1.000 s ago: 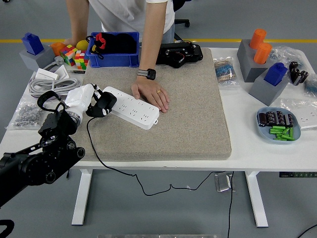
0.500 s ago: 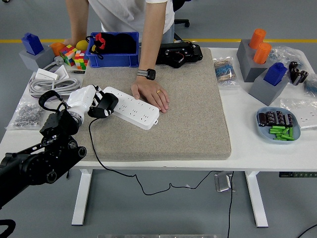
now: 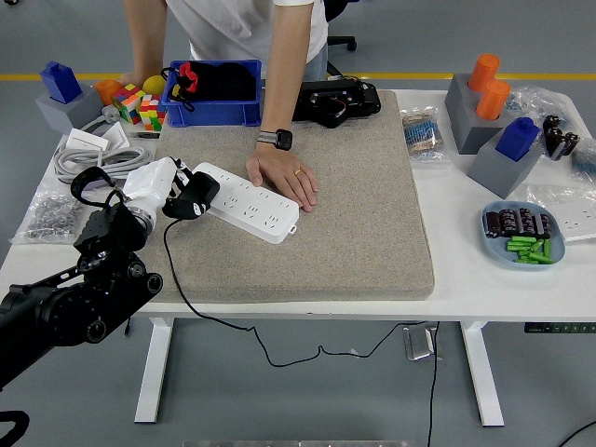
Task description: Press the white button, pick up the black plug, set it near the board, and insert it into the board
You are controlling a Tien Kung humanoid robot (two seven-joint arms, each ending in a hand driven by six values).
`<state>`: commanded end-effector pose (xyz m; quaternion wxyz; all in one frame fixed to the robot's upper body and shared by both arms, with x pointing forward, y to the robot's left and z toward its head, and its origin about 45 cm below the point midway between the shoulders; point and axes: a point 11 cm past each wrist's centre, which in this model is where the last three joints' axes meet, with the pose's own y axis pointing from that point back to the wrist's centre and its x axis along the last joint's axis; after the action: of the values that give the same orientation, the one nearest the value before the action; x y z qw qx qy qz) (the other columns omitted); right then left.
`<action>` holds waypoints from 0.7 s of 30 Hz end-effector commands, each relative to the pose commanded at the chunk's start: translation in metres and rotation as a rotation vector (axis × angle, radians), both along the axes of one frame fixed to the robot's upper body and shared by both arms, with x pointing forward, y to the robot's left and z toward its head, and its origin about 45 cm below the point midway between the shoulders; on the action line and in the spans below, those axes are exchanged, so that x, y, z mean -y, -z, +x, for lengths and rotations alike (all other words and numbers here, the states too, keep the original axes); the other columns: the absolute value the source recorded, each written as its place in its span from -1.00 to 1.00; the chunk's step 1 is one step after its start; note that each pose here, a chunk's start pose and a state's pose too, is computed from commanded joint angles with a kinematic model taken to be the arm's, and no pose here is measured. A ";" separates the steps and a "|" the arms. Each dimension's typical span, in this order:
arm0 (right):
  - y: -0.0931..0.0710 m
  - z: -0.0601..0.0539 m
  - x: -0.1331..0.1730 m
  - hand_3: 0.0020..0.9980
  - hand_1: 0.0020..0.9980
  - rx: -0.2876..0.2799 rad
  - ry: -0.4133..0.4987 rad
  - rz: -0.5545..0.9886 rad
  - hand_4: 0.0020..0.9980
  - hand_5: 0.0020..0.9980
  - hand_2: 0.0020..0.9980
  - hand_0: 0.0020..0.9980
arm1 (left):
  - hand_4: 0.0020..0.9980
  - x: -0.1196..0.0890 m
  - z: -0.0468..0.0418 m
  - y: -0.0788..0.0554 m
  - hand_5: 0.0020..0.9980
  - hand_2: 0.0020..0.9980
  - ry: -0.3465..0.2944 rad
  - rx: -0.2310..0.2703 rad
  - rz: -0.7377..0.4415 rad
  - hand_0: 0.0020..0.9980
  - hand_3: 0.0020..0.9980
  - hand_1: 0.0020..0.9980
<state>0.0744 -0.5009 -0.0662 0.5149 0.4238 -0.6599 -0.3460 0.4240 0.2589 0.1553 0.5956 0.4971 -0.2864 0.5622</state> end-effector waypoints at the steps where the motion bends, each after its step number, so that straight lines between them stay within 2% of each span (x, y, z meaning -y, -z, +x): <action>1: 0.000 0.000 0.000 0.21 0.34 0.000 0.000 0.000 0.30 -0.19 0.28 0.54 | 0.50 0.000 -0.0002 0.000 -1.00 -0.19 0.000 -0.002 0.000 -0.33 0.17 -0.12; 6: 0.000 -0.001 0.000 0.21 0.34 -0.001 0.000 0.000 0.30 -0.19 0.28 0.54 | 0.50 0.001 -0.0011 0.001 -1.00 -0.19 -0.005 -0.017 0.000 -0.33 0.17 -0.12; 7: 0.000 -0.001 0.000 0.21 0.33 -0.001 0.000 0.000 0.30 -0.18 0.28 0.54 | 0.55 0.001 -0.0012 0.001 -1.00 -0.07 -0.005 -0.020 0.000 -0.24 0.21 0.01; 12: 0.000 0.000 0.000 0.21 0.33 0.000 -0.001 0.001 0.30 -0.18 0.28 0.54 | 0.55 0.001 -0.0005 0.000 -1.00 -0.07 -0.003 -0.022 0.000 -0.24 0.21 0.01; 13: 0.000 0.001 -0.001 0.21 0.33 0.001 -0.001 0.001 0.30 -0.19 0.28 0.54 | 0.86 0.002 -0.0004 0.000 -0.68 0.24 -0.002 -0.022 0.000 0.27 0.49 0.41; 18: 0.000 0.001 -0.001 0.21 0.33 0.003 0.000 0.002 0.30 -0.19 0.28 0.54 | 0.86 0.002 0.0003 -0.001 -0.68 0.24 0.005 -0.020 0.000 0.27 0.49 0.41; 19: 0.000 0.001 -0.001 0.21 0.33 0.003 0.000 0.002 0.30 -0.19 0.28 0.54 | 1.00 0.002 0.0004 -0.001 -0.13 0.71 0.006 -0.019 0.001 0.69 0.80 0.81; 21: 0.000 0.001 -0.001 0.21 0.33 0.001 0.000 0.001 0.30 -0.19 0.28 0.54 | 1.00 0.003 0.0007 -0.002 -0.13 0.71 0.011 -0.013 -0.004 0.69 0.80 0.81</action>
<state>0.0754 -0.5003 -0.0663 0.5141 0.4245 -0.6600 -0.3461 0.4247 0.2559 0.1573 0.6015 0.4982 -0.2841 0.5561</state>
